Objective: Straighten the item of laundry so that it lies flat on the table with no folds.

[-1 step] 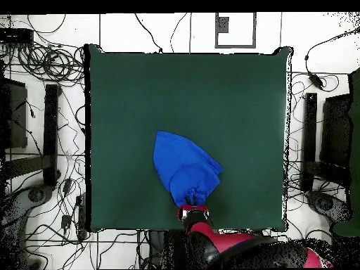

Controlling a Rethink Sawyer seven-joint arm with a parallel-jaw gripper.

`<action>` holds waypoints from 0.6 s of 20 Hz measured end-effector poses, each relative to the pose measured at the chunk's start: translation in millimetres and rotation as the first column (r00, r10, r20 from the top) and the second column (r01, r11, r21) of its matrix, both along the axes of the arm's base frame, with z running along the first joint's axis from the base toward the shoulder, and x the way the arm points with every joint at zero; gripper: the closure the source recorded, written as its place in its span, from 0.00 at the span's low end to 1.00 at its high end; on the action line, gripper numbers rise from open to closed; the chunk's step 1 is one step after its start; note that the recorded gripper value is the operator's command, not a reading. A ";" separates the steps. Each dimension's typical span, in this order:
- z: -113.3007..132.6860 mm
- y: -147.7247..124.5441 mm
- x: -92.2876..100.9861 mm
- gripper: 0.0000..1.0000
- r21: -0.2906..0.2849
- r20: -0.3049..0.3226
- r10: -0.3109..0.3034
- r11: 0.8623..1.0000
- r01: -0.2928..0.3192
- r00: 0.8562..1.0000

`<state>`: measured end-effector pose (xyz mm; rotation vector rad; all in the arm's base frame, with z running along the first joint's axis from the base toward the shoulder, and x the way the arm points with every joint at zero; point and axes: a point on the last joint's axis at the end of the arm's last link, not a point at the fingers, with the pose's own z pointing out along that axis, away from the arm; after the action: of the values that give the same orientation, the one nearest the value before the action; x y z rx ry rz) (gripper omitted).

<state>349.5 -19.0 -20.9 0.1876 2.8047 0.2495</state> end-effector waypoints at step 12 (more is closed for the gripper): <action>16.5 -12.1 4.7 1.00 -0.018 0.035 -0.003 1.000 0.004 0.999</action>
<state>354.2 -31.1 -4.4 0.1822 2.7712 0.2241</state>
